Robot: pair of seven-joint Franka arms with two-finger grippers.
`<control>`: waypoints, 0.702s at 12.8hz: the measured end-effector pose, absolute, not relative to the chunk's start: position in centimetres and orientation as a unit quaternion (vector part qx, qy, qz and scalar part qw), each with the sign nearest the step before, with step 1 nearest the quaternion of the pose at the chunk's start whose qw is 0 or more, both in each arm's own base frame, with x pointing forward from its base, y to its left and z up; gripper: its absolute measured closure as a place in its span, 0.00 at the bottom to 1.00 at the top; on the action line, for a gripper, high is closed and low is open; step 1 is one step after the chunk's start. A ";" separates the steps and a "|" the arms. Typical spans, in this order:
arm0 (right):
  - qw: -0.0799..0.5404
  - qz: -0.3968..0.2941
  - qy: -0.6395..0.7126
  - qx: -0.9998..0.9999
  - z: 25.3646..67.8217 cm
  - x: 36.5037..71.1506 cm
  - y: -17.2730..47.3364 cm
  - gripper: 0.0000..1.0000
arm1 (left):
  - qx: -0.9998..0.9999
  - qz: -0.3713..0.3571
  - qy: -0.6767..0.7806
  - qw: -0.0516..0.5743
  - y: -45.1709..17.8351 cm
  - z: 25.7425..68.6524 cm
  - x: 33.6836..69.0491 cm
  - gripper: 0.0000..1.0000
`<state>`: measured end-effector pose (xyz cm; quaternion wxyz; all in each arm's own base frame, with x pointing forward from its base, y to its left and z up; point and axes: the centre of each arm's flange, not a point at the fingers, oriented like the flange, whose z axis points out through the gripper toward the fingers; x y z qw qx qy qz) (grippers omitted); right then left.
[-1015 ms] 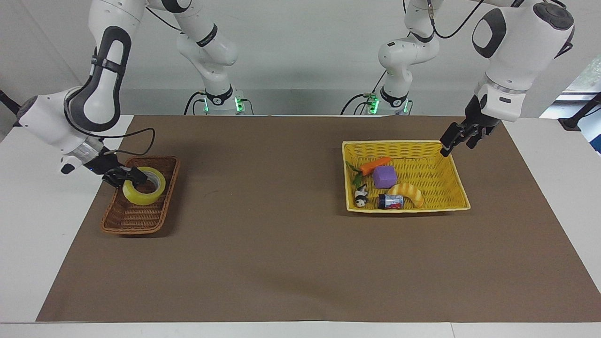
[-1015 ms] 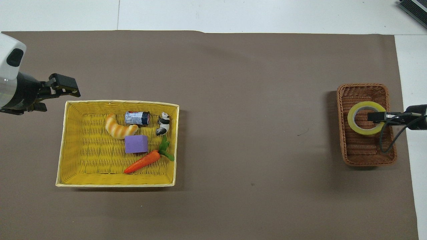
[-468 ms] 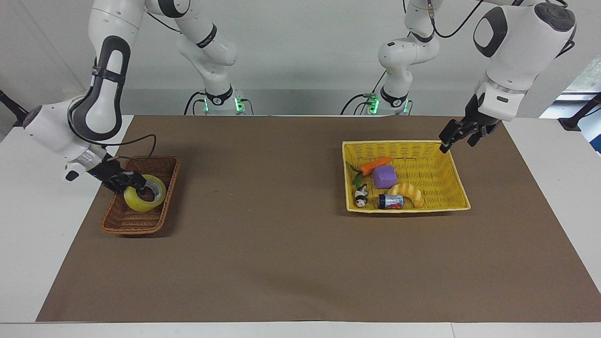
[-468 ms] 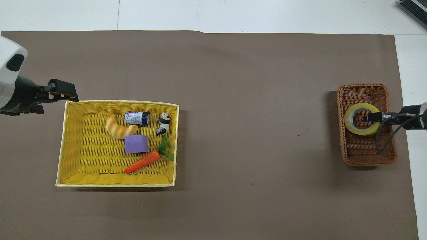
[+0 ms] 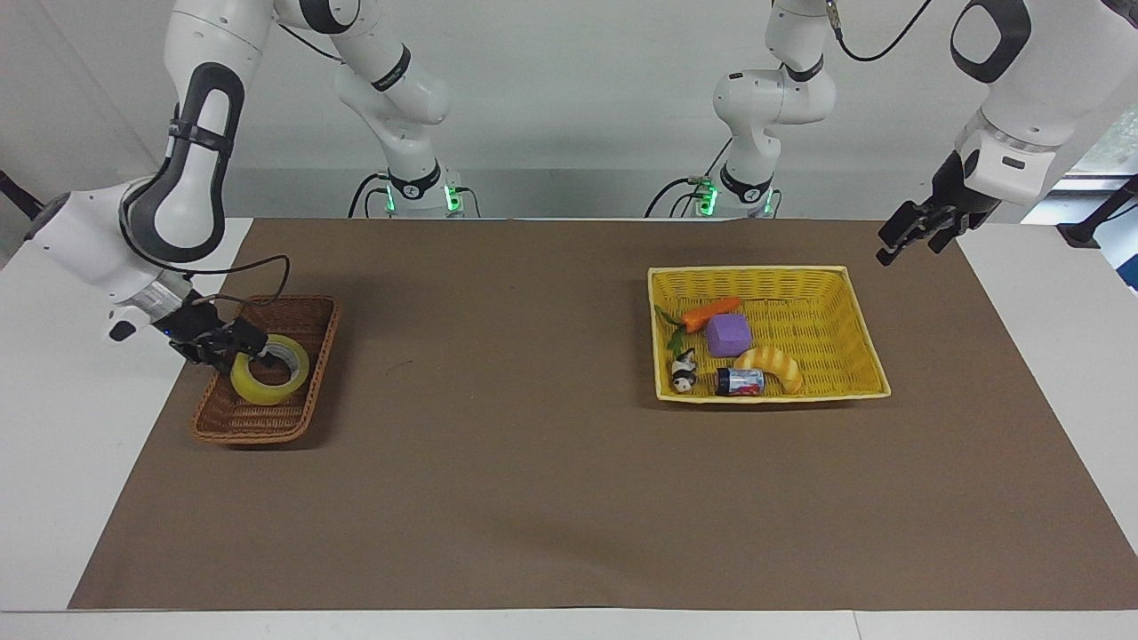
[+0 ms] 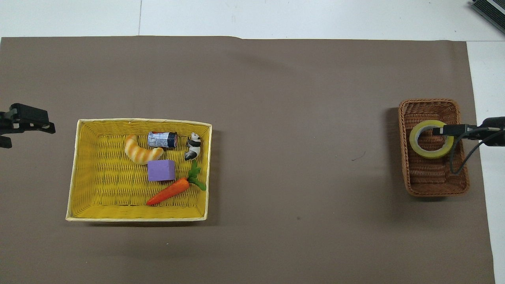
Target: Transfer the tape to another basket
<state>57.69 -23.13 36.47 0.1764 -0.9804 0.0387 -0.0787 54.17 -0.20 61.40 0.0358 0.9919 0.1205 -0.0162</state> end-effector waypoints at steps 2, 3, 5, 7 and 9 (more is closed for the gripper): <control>0.125 -0.111 0.013 -0.986 39.5 59.8 -22.7 0.00 | 0.992 -0.030 0.113 0.035 -0.8 62.0 53.1 0.00; 0.087 -0.120 0.000 -0.989 40.5 60.9 -21.4 0.00 | 0.992 -0.037 0.112 0.034 -0.9 62.2 52.7 0.00; 0.036 -0.120 -0.005 -0.992 42.1 62.7 -17.5 0.00 | 0.992 -0.048 0.112 0.033 -0.8 62.3 52.2 0.00; 0.010 -0.115 -0.005 -0.993 43.6 63.2 -14.0 0.00 | 0.992 -0.051 0.111 0.033 -0.8 62.3 52.1 0.00; 0.009 -0.093 -0.012 -0.996 45.0 62.6 -11.9 0.00 | 0.992 -0.052 0.111 0.033 -0.9 62.2 52.1 0.00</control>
